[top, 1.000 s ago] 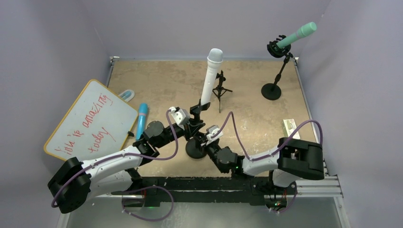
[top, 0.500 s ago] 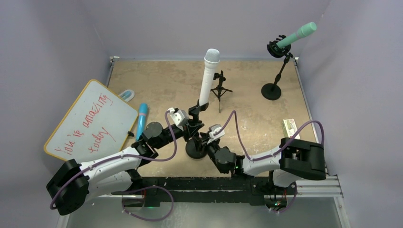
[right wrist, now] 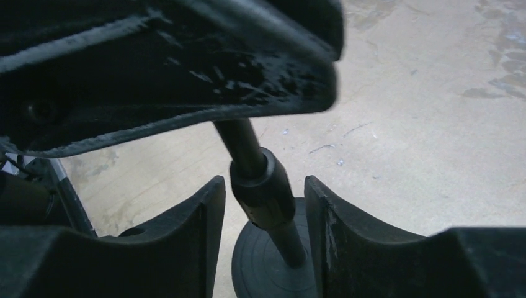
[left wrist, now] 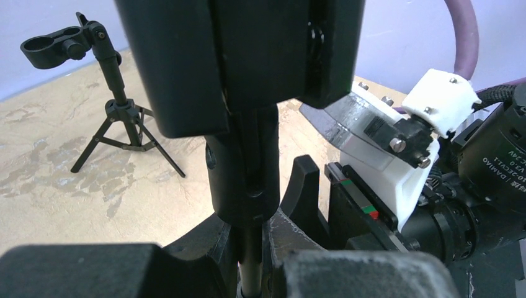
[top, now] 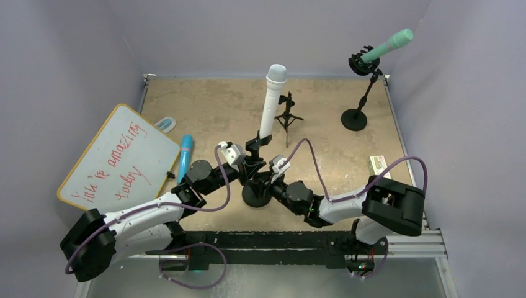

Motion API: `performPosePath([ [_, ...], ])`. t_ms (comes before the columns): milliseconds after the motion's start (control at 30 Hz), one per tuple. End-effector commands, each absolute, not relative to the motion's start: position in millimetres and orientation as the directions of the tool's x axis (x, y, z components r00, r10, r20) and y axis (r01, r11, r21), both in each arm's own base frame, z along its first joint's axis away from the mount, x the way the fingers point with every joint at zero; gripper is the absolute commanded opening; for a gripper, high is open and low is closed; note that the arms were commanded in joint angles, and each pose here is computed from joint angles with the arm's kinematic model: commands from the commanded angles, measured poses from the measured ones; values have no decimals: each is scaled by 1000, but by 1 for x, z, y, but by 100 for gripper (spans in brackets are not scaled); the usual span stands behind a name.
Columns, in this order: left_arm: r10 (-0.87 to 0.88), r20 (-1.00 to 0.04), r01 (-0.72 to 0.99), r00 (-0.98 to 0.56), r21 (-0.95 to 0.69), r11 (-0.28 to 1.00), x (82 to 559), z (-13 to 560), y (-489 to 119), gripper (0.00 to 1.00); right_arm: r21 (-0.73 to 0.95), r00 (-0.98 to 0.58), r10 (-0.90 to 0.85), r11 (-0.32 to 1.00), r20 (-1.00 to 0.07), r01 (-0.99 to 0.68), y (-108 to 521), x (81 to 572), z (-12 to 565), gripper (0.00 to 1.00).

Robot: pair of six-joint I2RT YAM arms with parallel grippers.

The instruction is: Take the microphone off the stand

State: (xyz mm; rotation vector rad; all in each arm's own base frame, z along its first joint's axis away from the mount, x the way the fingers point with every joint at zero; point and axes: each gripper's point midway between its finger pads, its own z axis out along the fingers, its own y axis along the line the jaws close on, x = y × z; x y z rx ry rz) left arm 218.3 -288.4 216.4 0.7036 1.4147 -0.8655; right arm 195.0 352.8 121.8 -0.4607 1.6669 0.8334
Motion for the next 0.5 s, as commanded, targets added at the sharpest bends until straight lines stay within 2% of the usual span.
performPosePath([
  [0, -109, -994, 830, -2, -62, 554, 223, 225, -281, 0, 268, -229, 145, 627, -963, -732, 369, 195, 140, 49],
  [67, -111, -994, 827, -1, -63, 559, 223, 225, -279, 0, 265, -229, 141, 639, -963, -722, 368, 197, 137, 46],
  [200, -117, -993, 825, 1, -65, 561, 222, 227, -278, 0, 258, -234, 124, 644, -964, -720, 368, 198, 133, 33],
  [367, -115, -993, 819, 13, -55, 571, 223, 229, -276, 0, 252, -227, 127, 673, -966, -696, 364, 203, 132, 8],
  [467, -120, -993, 818, 12, -59, 572, 224, 229, -276, 0, 239, -208, 134, 726, -969, -645, 360, 214, 136, 0],
])
